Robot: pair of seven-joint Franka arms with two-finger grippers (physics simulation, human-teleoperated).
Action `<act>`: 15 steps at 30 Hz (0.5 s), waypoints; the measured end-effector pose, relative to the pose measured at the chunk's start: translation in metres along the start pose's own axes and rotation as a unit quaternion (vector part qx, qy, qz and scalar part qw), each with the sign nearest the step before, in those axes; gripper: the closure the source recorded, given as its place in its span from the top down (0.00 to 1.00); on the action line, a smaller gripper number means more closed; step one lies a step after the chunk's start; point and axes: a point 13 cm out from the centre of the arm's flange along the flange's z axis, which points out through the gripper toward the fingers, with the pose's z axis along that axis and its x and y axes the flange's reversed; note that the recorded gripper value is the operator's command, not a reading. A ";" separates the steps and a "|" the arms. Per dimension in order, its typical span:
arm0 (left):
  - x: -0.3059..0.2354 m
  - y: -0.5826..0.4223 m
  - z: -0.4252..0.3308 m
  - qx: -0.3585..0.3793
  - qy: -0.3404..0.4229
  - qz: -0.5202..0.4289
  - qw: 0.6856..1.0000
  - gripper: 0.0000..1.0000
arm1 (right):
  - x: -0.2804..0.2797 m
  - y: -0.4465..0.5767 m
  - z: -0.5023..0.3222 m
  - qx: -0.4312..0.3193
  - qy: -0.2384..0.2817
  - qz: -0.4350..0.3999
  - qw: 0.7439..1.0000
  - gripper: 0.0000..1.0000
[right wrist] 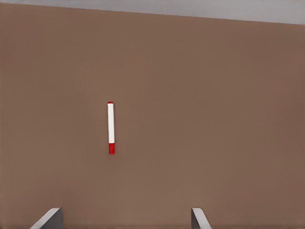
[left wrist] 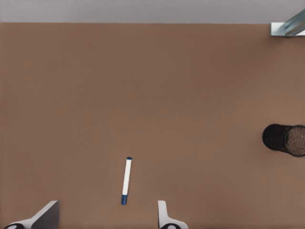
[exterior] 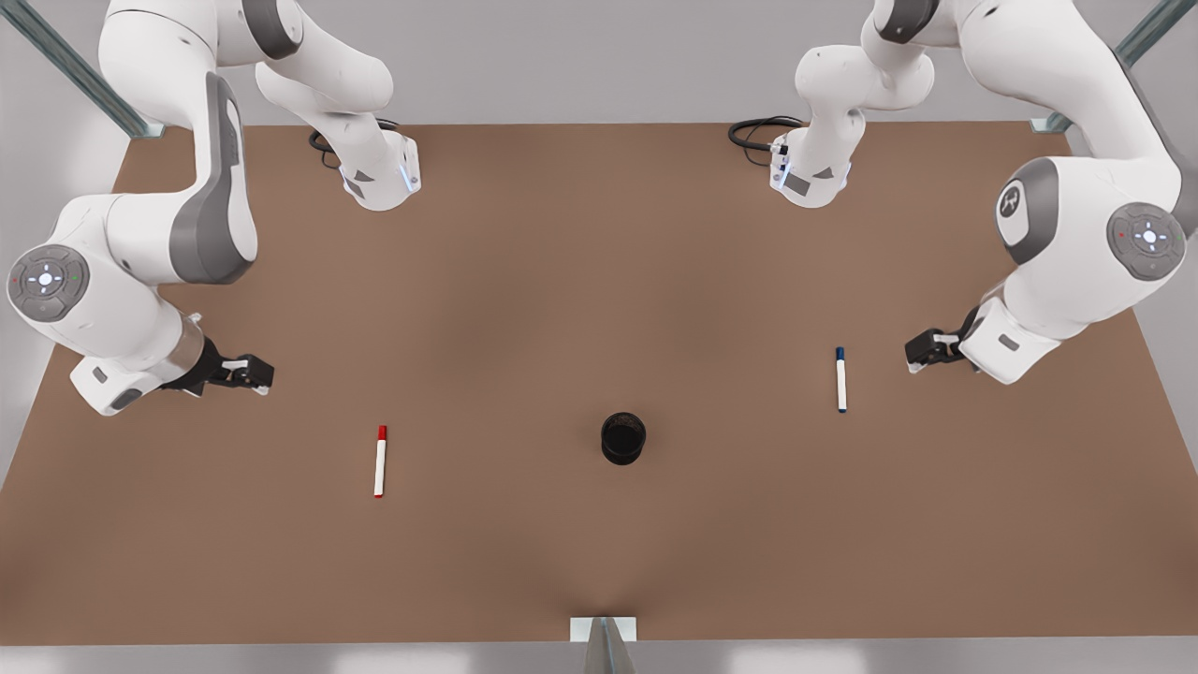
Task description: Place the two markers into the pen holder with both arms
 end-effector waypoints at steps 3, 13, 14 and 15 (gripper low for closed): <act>-0.002 0.001 0.020 -0.001 0.015 0.005 1.000 1.00 | 0.003 0.003 -0.001 0.000 0.004 -0.001 1.000 1.00; 0.048 0.055 0.267 0.003 0.081 -0.025 0.996 1.00 | -0.047 0.048 0.162 -0.009 0.045 -0.033 0.998 1.00; 0.054 0.053 0.285 0.006 0.078 -0.025 0.997 1.00 | -0.053 0.052 0.180 -0.008 0.042 -0.035 0.998 1.00; 0.056 0.050 0.301 0.007 0.073 -0.023 0.997 1.00 | -0.059 0.057 0.198 -0.008 0.038 -0.039 0.998 1.00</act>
